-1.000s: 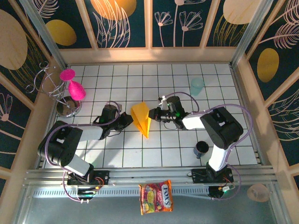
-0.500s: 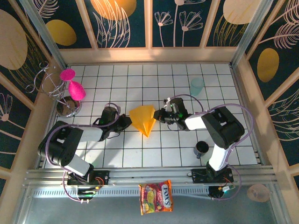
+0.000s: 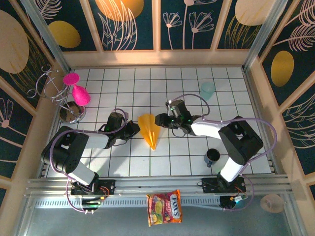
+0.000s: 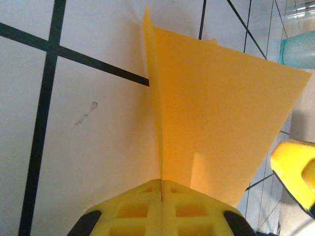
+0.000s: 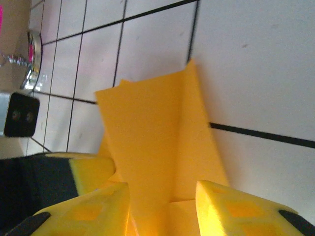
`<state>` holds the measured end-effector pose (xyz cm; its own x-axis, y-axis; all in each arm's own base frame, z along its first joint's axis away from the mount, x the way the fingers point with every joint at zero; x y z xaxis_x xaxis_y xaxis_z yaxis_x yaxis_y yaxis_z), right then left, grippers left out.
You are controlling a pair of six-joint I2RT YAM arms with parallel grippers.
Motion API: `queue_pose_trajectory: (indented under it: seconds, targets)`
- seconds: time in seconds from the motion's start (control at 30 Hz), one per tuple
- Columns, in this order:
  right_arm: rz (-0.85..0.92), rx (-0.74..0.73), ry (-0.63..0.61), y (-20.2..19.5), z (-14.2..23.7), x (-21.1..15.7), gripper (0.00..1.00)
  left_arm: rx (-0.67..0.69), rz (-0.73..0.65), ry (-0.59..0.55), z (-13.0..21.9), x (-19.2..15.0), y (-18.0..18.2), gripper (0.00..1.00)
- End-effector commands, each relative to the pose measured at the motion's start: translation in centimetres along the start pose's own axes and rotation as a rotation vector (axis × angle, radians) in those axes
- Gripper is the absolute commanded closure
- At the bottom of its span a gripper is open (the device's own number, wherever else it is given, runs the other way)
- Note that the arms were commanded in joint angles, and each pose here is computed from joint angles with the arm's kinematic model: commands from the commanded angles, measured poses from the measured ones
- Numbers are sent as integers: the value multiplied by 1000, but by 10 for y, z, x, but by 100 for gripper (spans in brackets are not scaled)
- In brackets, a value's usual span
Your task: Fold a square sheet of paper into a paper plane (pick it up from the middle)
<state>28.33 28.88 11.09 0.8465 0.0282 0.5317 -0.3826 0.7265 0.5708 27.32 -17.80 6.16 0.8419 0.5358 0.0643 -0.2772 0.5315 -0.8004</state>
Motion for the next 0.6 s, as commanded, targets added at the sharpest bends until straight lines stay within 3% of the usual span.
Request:
queue_pose_trajectory:
  seconds: [0.0, 0.57]
  targets:
    - [64, -73, 48, 5, -3, -13, 55, -48, -21, 2, 0, 2, -13, 100]
    - [217, -122, 185, 37, -34, -47, 42, -65, -22, 10, 2, 2, -19, 100]
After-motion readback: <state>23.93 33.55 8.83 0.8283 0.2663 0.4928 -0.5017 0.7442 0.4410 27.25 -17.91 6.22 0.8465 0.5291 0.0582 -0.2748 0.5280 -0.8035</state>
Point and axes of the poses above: each hand's point on the last joint's axis, 136 mm out from that joint toward the fingers, its own z axis back along the fingers, its own y axis along the line the jaws close on, x = y × z, the point moved 5 cm from there along z, back along the fingers, and after that the axes turned 9 degrees about z, right-handed, at the moved point
